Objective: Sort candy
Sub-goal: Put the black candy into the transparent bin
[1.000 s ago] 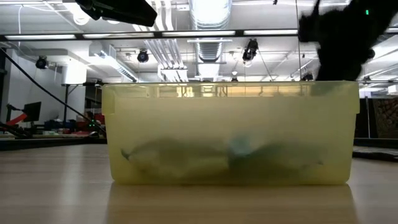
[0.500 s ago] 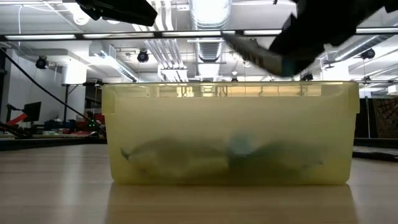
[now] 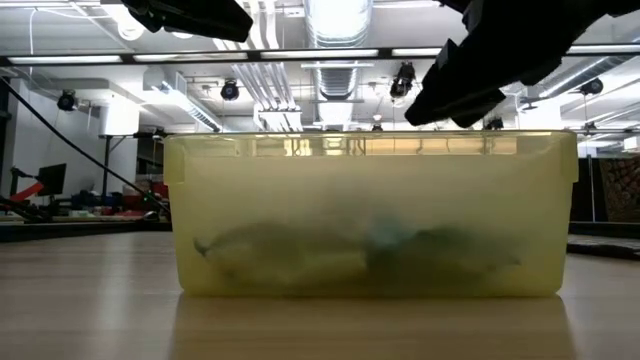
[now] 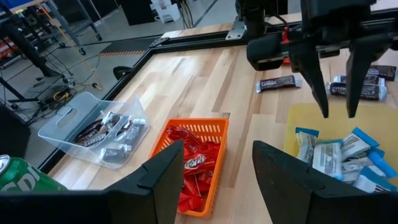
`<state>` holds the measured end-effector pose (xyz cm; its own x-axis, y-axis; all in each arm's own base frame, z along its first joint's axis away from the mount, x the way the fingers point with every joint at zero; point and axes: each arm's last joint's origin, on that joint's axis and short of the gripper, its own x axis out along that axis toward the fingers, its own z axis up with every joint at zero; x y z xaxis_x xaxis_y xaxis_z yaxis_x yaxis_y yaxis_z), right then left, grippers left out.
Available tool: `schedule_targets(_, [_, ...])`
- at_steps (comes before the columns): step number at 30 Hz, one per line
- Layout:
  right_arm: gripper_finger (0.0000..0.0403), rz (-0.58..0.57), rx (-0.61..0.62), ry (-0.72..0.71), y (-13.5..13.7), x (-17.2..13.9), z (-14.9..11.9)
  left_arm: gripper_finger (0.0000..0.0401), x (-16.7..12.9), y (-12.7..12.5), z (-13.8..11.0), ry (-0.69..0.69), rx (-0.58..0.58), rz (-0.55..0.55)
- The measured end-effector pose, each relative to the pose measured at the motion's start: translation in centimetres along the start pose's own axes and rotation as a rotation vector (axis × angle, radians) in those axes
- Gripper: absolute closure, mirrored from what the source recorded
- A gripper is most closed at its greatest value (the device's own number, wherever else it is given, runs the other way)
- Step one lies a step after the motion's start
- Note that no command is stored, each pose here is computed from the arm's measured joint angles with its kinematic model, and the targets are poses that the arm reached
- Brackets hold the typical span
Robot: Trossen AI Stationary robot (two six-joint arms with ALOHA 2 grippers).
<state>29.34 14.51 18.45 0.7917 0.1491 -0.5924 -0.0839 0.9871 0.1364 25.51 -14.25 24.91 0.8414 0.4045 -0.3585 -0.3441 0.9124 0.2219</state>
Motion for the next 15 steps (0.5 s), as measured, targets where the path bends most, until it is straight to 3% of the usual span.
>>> schedule_targets(6, [0.0253,-0.001,0.042,-0.017,-0.1,-1.0,0.8,0.0227,0.0,0.0,0.0,0.0,0.0,0.0])
schedule_targets(15, [0.0227,-0.128,0.37,0.132,-1.5,-3.3,0.0,0.0227,0.0,0.0,0.0,0.0,-0.001,-0.001])
